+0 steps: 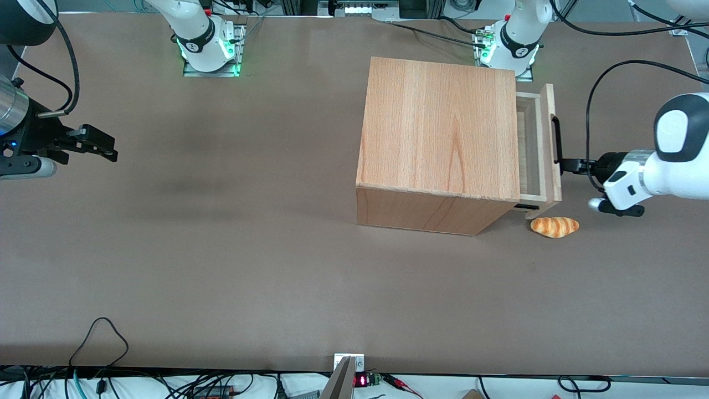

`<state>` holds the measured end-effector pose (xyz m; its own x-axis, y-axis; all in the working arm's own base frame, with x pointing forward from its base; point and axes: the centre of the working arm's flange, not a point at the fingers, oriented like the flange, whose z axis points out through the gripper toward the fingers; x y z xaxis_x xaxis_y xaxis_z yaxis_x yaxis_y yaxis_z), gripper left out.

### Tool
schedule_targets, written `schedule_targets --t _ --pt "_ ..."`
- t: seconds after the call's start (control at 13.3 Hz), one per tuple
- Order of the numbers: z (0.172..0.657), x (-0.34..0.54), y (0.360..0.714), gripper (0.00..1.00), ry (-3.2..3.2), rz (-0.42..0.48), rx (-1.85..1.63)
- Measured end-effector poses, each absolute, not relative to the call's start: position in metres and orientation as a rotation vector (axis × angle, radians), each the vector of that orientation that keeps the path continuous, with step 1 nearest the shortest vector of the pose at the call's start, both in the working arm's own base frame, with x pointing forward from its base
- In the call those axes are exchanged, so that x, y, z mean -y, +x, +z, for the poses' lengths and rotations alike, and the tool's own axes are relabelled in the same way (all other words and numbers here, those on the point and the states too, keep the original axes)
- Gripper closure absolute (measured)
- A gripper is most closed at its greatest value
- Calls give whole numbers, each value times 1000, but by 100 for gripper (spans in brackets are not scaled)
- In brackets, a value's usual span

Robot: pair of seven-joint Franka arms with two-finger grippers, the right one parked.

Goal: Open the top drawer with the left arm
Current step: 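Pull the handle with the left gripper, sliding the drawer out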

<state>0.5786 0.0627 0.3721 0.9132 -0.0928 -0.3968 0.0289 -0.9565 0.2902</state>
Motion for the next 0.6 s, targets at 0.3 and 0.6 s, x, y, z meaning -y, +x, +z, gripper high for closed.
schedule_targets --t 0.3,0.6 --pt "379 -92 580 0 2791 -539 145" --pt "376 -110 580 0 2775 -520 206"
